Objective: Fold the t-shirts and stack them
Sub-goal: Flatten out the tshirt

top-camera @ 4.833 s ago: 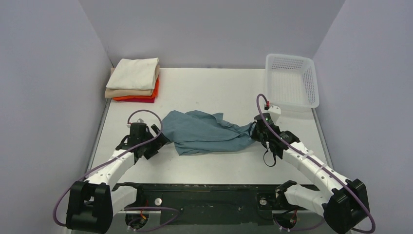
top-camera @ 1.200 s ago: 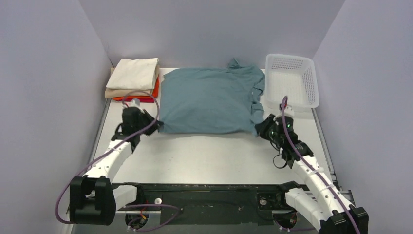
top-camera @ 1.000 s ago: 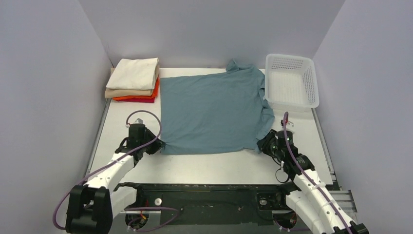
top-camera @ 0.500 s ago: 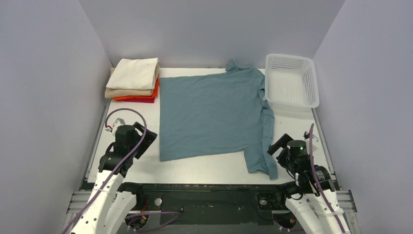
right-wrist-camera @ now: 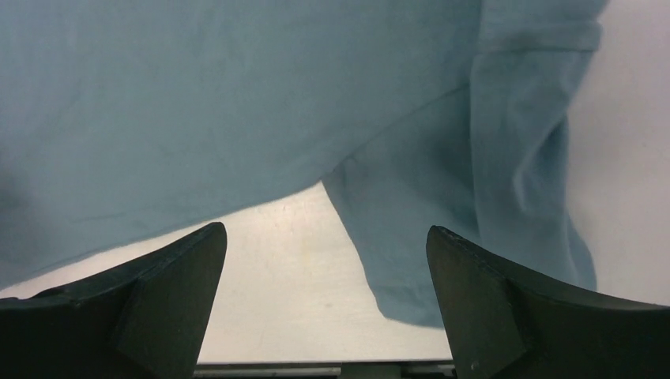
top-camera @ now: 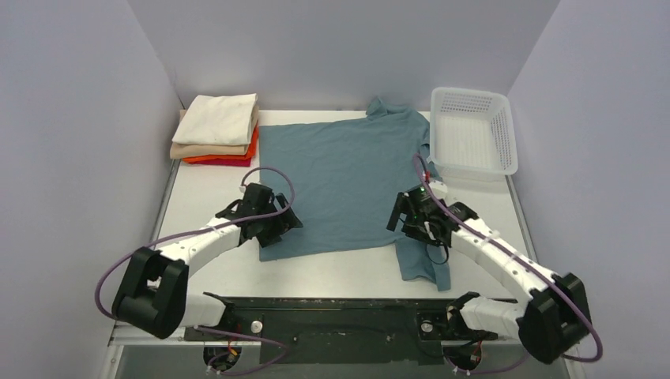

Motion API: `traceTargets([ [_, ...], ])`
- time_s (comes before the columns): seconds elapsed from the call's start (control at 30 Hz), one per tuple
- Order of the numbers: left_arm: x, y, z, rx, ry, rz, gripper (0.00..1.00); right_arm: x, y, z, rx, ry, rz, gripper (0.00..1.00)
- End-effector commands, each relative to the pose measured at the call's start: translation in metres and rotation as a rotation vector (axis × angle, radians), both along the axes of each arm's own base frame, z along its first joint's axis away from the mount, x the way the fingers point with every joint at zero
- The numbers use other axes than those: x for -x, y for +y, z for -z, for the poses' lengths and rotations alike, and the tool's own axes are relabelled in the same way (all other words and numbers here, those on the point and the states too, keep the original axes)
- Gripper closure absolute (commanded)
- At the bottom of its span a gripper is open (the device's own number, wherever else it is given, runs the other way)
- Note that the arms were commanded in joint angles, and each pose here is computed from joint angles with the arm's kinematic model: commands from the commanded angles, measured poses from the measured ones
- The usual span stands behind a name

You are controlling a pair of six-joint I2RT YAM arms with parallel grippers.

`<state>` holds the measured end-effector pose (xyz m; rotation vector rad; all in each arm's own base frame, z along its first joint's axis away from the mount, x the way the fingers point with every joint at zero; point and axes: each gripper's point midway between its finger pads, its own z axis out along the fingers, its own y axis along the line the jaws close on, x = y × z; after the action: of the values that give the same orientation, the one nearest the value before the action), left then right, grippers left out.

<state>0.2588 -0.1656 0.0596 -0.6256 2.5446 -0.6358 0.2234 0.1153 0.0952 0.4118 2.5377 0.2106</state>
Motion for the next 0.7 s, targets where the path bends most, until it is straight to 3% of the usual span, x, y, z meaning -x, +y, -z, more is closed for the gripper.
traceTargets([
  [0.0,-0.027,0.004,0.013,-0.052,-0.03,-0.035,0.09,-0.037,0.009,0.01,0.058,-0.03,0.014,0.08],
  [0.33,0.014,0.081,0.068,-0.12,0.152,-0.238,0.06,-0.038,-0.013,0.064,0.173,0.091,0.081,0.12],
  [0.53,0.029,0.106,0.064,-0.144,0.146,-0.314,0.05,-0.008,-0.07,0.068,0.232,0.113,0.245,0.11],
  [0.67,0.032,0.117,0.054,-0.173,0.119,-0.344,0.04,0.028,-0.126,0.069,0.324,0.176,0.452,0.1],
])
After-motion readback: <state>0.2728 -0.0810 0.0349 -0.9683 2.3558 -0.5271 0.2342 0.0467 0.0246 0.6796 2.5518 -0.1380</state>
